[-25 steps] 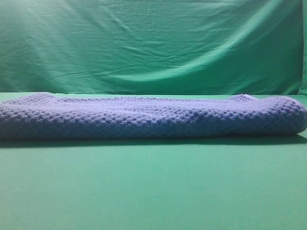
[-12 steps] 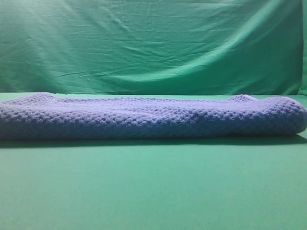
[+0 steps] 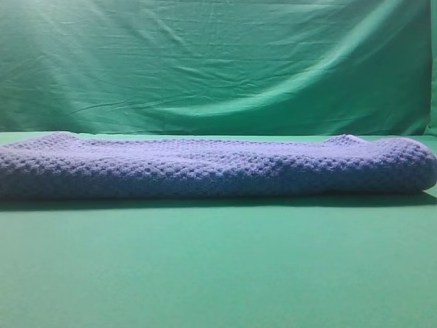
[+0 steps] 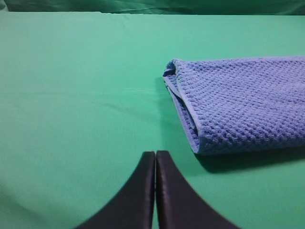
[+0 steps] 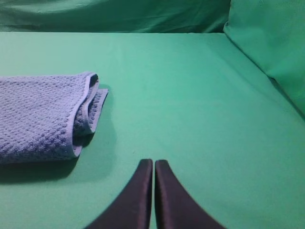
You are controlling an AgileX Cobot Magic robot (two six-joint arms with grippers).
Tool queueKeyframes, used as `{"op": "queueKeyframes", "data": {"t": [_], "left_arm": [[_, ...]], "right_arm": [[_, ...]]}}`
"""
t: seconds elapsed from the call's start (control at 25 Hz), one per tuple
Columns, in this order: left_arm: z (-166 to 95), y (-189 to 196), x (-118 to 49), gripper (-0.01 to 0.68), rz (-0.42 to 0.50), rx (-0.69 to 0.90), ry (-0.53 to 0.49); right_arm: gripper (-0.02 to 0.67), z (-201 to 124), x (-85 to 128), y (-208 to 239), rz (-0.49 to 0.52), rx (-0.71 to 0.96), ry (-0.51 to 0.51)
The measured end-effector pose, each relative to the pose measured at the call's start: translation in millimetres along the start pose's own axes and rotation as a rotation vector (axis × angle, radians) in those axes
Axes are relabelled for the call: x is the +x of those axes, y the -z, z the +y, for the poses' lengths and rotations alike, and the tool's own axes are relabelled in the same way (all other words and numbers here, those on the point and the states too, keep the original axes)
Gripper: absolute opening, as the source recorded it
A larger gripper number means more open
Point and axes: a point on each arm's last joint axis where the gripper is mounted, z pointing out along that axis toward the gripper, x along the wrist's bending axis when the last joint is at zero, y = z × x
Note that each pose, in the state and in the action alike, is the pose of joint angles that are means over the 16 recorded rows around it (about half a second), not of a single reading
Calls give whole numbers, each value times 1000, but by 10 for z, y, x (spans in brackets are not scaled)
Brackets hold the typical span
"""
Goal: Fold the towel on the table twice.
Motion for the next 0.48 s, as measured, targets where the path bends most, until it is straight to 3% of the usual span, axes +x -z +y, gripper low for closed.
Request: {"op": "queueKeyframes", "data": {"t": [0.48], "left_arm": [[0,0,1,0,1,0,0]], "right_arm": [[0,0,-1,0,-1,0,2]]}}
